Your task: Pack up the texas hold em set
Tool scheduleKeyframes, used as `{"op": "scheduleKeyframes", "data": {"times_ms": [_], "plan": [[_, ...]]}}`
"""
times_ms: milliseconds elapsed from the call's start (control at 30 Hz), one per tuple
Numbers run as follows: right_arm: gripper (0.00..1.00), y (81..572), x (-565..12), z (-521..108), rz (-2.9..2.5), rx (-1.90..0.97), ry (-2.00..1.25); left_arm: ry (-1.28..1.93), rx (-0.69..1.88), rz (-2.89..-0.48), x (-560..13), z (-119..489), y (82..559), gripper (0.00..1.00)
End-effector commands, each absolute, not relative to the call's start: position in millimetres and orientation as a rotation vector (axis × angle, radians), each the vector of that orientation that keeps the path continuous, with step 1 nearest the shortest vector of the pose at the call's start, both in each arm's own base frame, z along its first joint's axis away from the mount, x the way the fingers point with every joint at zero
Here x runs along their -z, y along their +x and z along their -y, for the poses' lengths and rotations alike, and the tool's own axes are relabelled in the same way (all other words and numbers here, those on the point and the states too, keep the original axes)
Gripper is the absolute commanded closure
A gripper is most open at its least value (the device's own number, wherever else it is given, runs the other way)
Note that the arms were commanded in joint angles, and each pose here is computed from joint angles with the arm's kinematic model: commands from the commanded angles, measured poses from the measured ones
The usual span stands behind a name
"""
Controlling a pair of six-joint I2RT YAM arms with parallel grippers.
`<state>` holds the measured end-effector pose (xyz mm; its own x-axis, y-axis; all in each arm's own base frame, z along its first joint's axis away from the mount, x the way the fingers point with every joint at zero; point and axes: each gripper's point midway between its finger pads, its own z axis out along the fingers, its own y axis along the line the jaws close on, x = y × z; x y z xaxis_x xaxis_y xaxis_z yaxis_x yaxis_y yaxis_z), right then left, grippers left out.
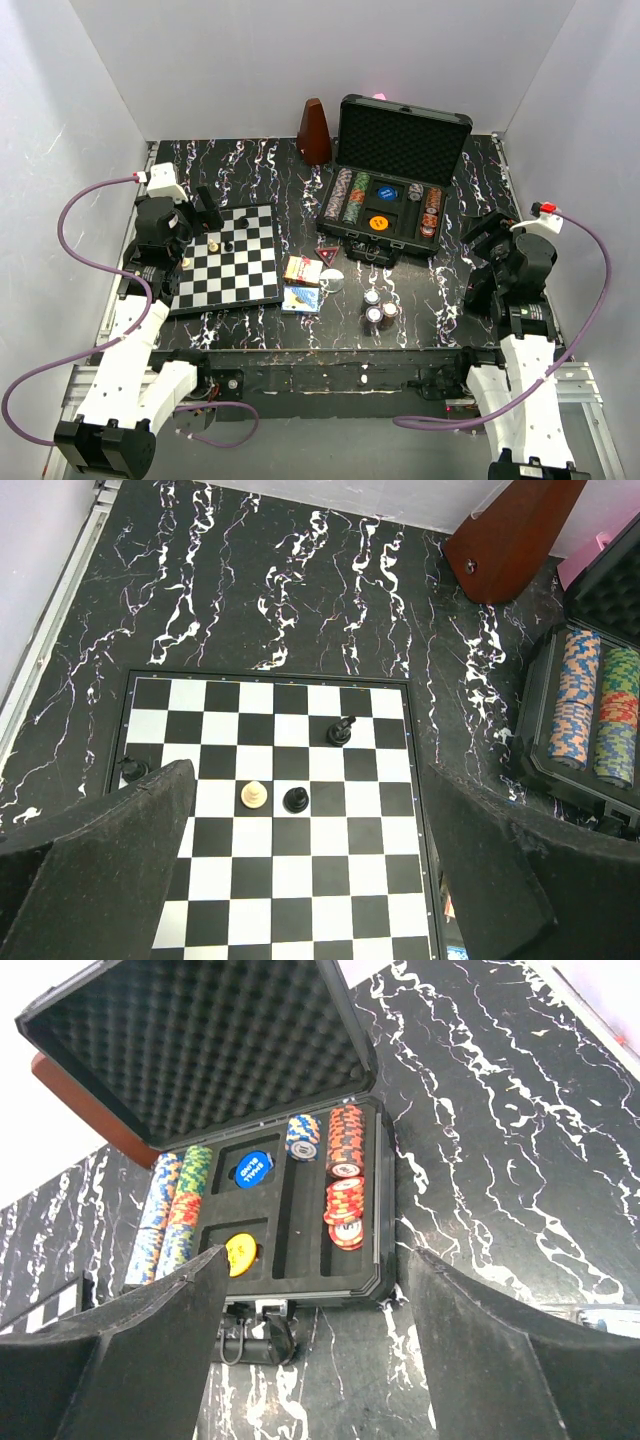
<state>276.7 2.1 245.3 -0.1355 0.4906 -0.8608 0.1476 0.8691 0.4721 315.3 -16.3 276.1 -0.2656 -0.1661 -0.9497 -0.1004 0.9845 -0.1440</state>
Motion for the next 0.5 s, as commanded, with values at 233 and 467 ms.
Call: {"op": "scheduleKeyframes", "data": {"times_ms": [233, 467], "plan": [[0.15, 265.3, -277.7, -8.2, -1.746, -0.307, 0.413, -0.236, 0.056, -1.841, -276.2, 13.5, 316.8, 0.02], [0.3, 256.2, -279.4, -33.9, -1.916, -0.412, 0.311, -0.034, 0.132, -1.881, -276.1, 52.2, 322.5, 0.02]]}}
